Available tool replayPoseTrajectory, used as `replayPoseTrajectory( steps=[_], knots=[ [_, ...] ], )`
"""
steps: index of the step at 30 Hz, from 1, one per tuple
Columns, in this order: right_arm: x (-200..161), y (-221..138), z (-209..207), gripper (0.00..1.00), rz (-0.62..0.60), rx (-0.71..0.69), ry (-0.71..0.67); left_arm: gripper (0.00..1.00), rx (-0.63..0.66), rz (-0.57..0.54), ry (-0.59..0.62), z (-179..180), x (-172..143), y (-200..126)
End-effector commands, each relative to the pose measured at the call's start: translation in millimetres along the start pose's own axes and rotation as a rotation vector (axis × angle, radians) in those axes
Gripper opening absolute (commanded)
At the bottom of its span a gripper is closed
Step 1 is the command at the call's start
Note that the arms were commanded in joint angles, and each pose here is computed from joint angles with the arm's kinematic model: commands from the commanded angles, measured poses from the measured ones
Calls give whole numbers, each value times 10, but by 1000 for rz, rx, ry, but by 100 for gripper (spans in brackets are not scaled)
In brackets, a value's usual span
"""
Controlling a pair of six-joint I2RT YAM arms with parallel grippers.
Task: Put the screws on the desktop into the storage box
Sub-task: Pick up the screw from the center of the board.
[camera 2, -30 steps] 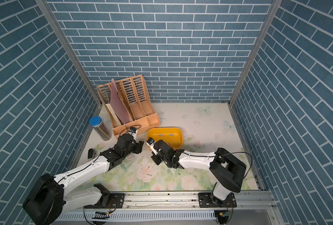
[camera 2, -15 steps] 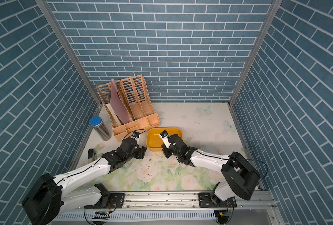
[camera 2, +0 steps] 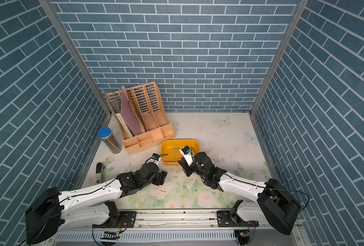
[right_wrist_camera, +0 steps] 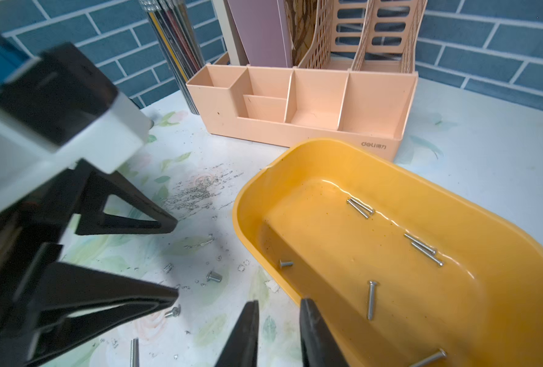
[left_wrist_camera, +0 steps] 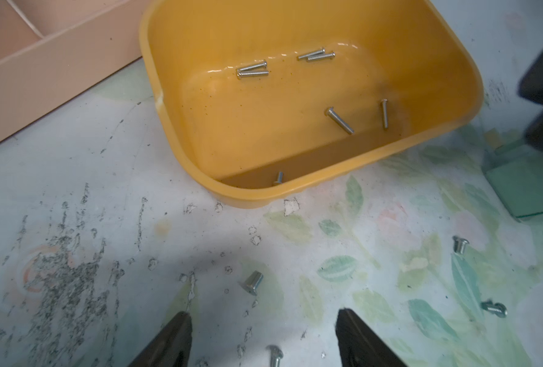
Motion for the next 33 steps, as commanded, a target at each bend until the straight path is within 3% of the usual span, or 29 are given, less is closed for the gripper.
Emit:
replayPoseTrajectory(
  steps=[1,13,23,33],
  knots=[
    [160,-139,18,28,-93,9,-44,76,25,-64,-73,110,-59,73],
    [140,-311,5,29,-135,-26,-51,70,1,-87,4,22,-93,204],
    [121,-327,2,29,-137,-30,-51,55,53,-63,32,34,-158,379],
    [84,-310,-6,28,-124,-36,-59,53,58,-15,83,19,-240,494]
  ],
)
Point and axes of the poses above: each gripper's point midway between its finger pads, its own y axis out along the fingers, its own z axis along the line the jaws close on, x = y × z, the point moved 6 cm from there along -y, back along the fingers, and after that the axes turned 10 degrees about -y, right-handed, at the moved point
